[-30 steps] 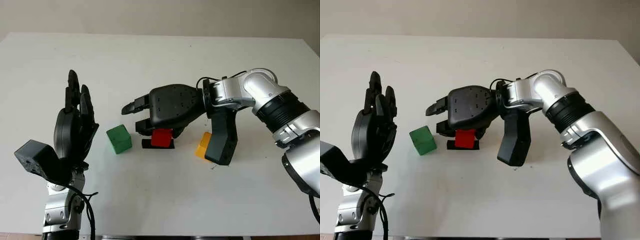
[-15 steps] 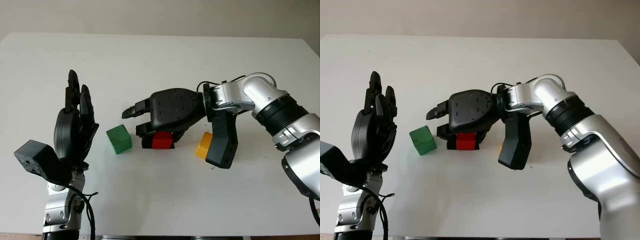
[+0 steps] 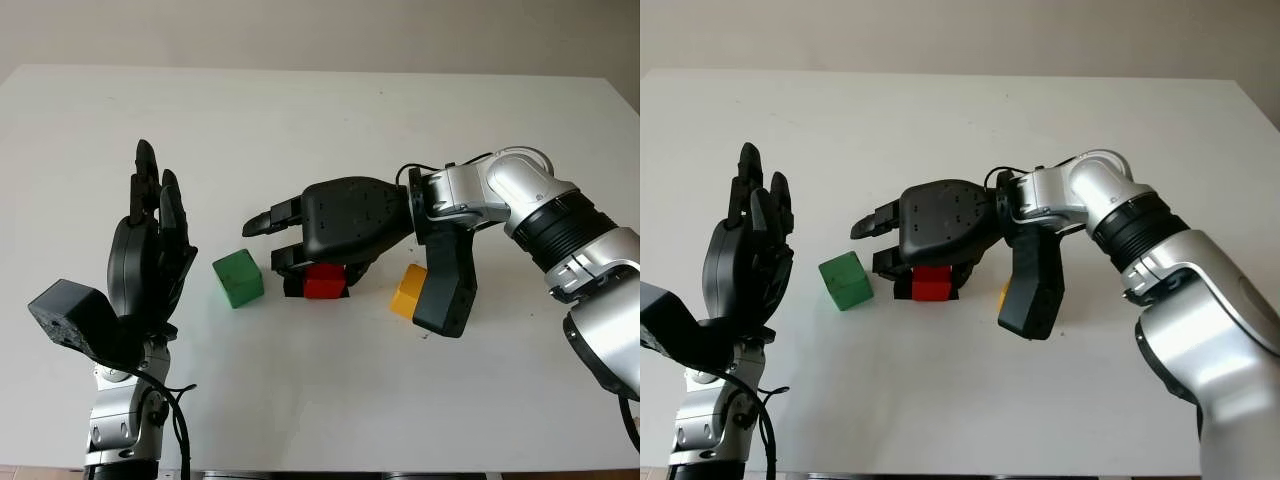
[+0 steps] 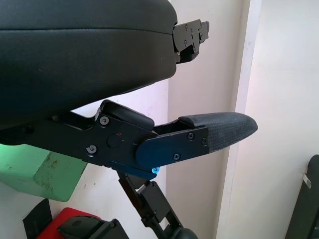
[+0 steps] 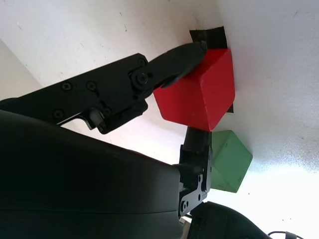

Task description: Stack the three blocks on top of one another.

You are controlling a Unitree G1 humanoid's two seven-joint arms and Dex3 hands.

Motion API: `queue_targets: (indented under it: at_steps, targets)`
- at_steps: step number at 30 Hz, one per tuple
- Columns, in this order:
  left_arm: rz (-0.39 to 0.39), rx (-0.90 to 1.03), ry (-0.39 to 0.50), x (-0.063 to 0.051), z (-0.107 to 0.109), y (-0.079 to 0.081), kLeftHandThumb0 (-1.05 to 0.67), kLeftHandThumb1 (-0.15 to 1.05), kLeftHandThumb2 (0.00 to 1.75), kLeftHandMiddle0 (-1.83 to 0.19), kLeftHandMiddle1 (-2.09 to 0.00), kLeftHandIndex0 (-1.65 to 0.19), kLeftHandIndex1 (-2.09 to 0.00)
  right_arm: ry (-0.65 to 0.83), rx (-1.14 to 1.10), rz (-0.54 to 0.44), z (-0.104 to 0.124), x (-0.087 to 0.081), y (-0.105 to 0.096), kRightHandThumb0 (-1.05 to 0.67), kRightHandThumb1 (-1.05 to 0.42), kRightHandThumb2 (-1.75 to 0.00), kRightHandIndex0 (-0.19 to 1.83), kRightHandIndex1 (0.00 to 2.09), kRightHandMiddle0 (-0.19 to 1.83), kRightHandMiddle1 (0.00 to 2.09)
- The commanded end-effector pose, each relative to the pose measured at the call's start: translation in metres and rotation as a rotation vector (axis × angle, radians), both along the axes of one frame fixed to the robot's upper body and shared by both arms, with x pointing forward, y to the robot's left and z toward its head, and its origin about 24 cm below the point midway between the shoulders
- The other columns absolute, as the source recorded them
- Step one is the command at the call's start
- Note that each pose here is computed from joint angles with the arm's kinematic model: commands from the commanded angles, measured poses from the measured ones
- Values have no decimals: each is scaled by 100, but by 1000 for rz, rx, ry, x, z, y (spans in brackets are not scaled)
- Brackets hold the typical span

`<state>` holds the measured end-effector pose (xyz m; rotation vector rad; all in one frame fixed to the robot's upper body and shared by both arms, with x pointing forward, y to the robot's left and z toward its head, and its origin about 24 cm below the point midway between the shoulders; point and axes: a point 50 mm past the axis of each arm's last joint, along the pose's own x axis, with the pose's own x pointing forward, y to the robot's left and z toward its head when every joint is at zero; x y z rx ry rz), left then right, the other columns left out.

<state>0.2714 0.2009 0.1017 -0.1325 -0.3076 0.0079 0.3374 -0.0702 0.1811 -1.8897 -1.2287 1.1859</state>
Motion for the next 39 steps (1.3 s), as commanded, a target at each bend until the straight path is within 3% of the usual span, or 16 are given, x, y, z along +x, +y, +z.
queue_targets:
  at_steps: [1, 5, 8, 12, 16, 20, 22, 29, 39]
  targets:
    - [0, 9, -19, -1, 4, 0, -73, 105, 62, 19, 0, 19, 0, 15, 12, 5, -2, -1, -2, -45, -96, -5, 11, 2, 4, 135]
    - [-5, 9, -17, -1, 4, 0, -73, 105, 62, 19, 0, 19, 0, -6, 6, 6, 3, 0, -4, -46, -96, -5, 3, 4, -2, 62]
    - [-3, 3, -16, -1, 4, -1, -73, 105, 62, 19, 0, 19, 0, -14, -12, -21, 9, 2, -6, -48, -93, -5, -5, 2, -9, 34]
    - [0, 8, -16, 0, 3, 0, -73, 105, 62, 19, 0, 19, 0, -18, -23, -85, 24, 4, -12, -57, -92, -5, -18, 1, -18, 15]
    - [1, 6, -15, 0, 3, 0, -74, 105, 60, 19, -1, 19, 0, -70, 6, -135, 46, 4, -22, -62, -92, -5, -19, 0, -17, 11]
    - [2, 7, -16, 0, 2, 0, -74, 105, 60, 19, -1, 19, -1, -127, 29, -239, 76, 4, -46, -71, -92, -5, -19, 0, -16, 10]
    - [3, 9, -16, 0, 2, -1, -74, 105, 60, 19, 0, 19, 0, -126, 63, -293, 85, 3, -59, -68, -91, -5, -17, 2, -11, 12]
    - [8, 0, -14, 2, 2, -1, -75, 105, 60, 19, -1, 19, -1, -115, 109, -472, 104, -5, -100, -72, -87, -5, -17, 4, 0, 14]
    - [1, 7, -21, 2, 4, -2, -74, 105, 62, 19, 0, 19, 0, -48, 192, -552, 108, -30, -142, -73, -92, -6, -9, 7, 17, 16]
